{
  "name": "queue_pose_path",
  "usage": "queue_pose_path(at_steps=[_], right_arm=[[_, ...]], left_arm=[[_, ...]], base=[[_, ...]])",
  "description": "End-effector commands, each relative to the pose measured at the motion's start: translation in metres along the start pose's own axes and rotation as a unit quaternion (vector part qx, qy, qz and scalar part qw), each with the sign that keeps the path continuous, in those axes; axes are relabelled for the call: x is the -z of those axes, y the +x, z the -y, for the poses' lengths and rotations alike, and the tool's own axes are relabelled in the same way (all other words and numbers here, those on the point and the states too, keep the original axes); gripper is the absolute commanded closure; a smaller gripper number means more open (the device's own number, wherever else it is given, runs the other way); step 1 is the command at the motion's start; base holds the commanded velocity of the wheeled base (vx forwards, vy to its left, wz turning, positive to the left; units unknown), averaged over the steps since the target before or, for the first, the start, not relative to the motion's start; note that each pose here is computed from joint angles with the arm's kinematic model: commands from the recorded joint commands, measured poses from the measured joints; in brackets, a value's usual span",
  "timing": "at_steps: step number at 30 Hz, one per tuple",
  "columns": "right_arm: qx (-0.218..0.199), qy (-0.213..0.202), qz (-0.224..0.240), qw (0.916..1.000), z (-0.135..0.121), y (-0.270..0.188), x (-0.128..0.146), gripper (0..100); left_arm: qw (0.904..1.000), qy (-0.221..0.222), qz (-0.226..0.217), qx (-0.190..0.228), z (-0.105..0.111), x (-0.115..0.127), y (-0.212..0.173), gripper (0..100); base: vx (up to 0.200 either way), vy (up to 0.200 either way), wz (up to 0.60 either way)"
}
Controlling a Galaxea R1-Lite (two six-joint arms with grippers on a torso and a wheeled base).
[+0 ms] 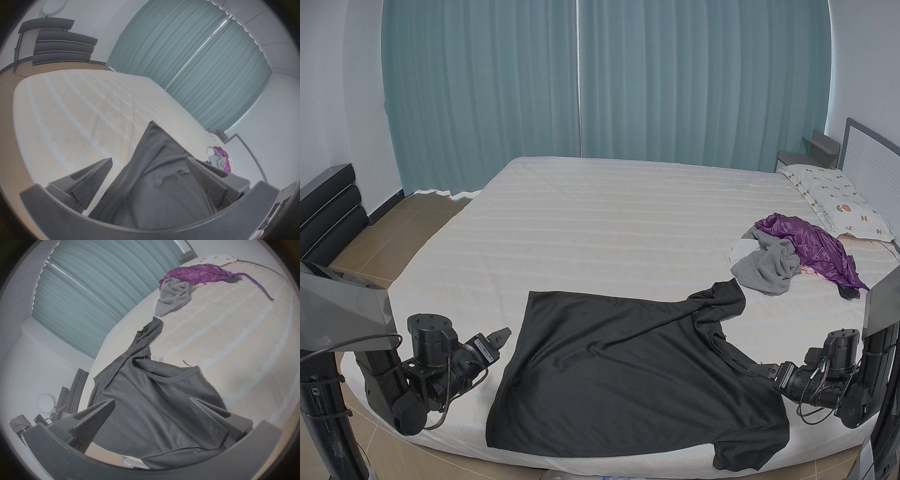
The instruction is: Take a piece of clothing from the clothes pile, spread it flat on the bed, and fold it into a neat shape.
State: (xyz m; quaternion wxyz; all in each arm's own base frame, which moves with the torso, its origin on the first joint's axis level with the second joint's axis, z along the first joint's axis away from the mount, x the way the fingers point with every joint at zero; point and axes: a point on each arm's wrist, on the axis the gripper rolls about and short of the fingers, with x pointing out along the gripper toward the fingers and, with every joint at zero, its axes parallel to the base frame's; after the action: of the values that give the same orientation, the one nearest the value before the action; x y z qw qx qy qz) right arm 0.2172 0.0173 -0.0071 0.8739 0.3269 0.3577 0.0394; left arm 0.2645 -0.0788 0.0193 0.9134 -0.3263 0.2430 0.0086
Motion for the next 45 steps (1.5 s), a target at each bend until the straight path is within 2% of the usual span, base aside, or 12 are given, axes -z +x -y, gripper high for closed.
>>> queue_pose_path(at_steps=[1, 3, 9, 11, 16, 20, 27, 37, 43, 44, 45], right_arm=[[0.003, 0.018, -0.011, 0.9998, 0.004, 0.005, 0.007, 0], [0.004, 0.022, -0.012, 0.9997, 0.004, 0.005, 0.008, 0], [0.002, 0.035, -0.011, 0.9993, 0.003, 0.005, 0.007, 0], [0.002, 0.036, -0.011, 0.9993, 0.003, 0.005, 0.007, 0], [0.001, 0.036, -0.010, 0.9993, 0.003, 0.006, 0.006, 0], [0.001, 0.037, -0.010, 0.9993, 0.003, 0.007, 0.006, 0], [0.000, 0.037, -0.009, 0.9993, 0.003, 0.007, 0.006, 0], [-0.002, 0.035, -0.007, 0.9993, 0.002, 0.007, 0.005, 0], [-0.003, 0.033, -0.011, 0.9994, 0.001, 0.007, 0.007, 0], [-0.003, 0.033, -0.011, 0.9994, 0.001, 0.007, 0.007, 0], [-0.004, 0.033, -0.010, 0.9994, 0.001, 0.007, 0.007, 0]], left_arm=[[0.9995, -0.003, 0.009, 0.030, 0.016, -0.013, 0.036, 0], [0.9994, -0.005, 0.007, 0.034, 0.020, -0.018, 0.045, 0], [0.9990, -0.012, -0.008, 0.042, 0.033, -0.048, 0.114, 0], [0.9990, -0.011, -0.013, 0.042, 0.032, -0.049, 0.126, 0], [0.9992, -0.004, -0.015, 0.038, 0.029, -0.050, 0.183, 0], [0.9992, 0.010, -0.016, 0.035, 0.029, -0.045, 0.206, 0], [0.9996, 0.020, 0.001, 0.022, 0.025, -0.041, 0.227, 0], [0.9992, 0.033, -0.003, 0.022, 0.021, -0.031, 0.241, 0], [0.9991, 0.034, -0.006, 0.023, 0.024, -0.033, 0.247, 0], [0.9991, 0.034, -0.006, 0.023, 0.025, -0.034, 0.249, 100], [0.9992, 0.033, -0.006, 0.020, 0.024, -0.035, 0.251, 100]], base=[[0.000, 0.000, 0.00], [0.000, 0.000, 0.00], [0.000, 0.000, 0.00], [0.000, 0.000, 0.00], [0.000, 0.000, 0.00], [0.000, 0.000, 0.00], [0.000, 0.000, 0.00], [0.000, 0.000, 0.00], [0.000, 0.000, 0.00], [0.000, 0.000, 0.00], [0.000, 0.000, 0.00]])
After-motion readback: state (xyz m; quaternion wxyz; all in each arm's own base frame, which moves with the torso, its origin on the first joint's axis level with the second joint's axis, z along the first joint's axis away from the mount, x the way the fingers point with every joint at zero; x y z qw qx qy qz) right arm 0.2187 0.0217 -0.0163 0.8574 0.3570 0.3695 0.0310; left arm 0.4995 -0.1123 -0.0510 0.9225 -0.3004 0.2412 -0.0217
